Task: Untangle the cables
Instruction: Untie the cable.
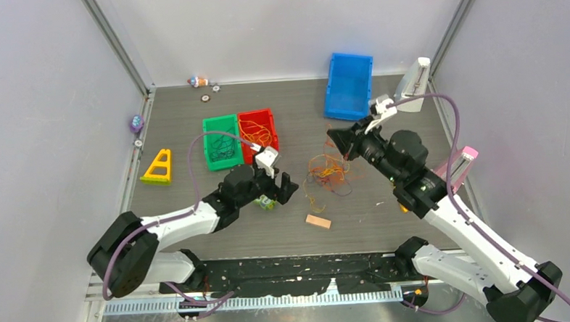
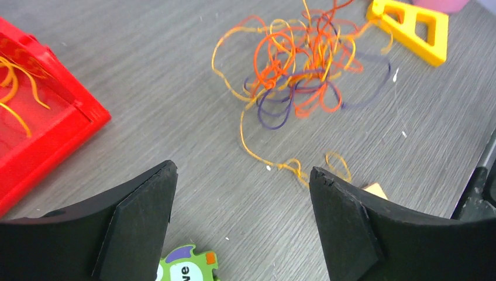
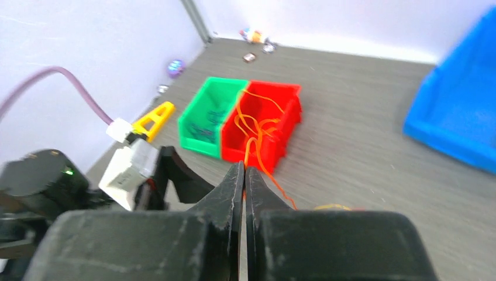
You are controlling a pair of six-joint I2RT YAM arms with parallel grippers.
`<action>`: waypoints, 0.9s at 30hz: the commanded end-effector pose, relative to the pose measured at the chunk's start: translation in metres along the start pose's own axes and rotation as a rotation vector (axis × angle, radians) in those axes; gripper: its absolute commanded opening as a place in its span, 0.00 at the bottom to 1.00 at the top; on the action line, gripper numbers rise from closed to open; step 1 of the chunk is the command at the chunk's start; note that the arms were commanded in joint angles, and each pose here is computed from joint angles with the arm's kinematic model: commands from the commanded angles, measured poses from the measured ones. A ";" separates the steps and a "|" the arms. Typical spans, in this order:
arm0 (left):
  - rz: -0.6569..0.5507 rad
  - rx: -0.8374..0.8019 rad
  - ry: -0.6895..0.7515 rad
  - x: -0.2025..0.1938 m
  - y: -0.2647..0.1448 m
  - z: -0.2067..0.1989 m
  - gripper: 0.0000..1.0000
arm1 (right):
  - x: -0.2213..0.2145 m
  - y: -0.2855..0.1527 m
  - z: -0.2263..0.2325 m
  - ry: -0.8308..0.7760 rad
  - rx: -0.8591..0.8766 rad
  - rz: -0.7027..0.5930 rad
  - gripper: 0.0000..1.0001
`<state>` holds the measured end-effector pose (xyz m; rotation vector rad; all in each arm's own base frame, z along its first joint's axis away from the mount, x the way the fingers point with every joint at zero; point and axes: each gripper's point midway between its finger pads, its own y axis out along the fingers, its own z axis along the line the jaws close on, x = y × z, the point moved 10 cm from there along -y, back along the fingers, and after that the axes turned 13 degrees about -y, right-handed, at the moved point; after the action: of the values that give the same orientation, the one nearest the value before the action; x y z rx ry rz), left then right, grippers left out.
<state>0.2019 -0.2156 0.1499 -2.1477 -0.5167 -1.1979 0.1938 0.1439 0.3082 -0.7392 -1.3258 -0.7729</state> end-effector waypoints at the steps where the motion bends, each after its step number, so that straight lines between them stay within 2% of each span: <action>1: -0.295 -0.042 0.029 0.037 -0.009 -0.011 0.84 | 0.038 -0.007 0.018 0.008 0.167 0.031 0.06; 8: -0.317 -0.024 0.015 0.037 -0.013 -0.010 0.83 | 0.093 -0.028 0.031 0.033 0.256 -0.026 0.06; 18: -0.398 -0.016 -0.003 0.049 -0.035 -0.015 0.84 | 0.103 -0.035 0.033 0.048 0.264 -0.013 0.06; 22: -0.421 -0.058 -0.005 0.069 -0.047 -0.027 0.86 | 0.105 -0.039 0.034 0.049 0.276 -0.010 0.06; 27: -0.364 -0.144 -0.018 0.100 -0.044 -0.050 0.89 | 0.103 -0.040 0.035 0.058 0.290 -0.002 0.06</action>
<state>0.1924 -0.1981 0.2287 -2.1601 -0.9096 -1.4085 0.1583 0.1456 0.3975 -0.5514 -1.3246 -0.5673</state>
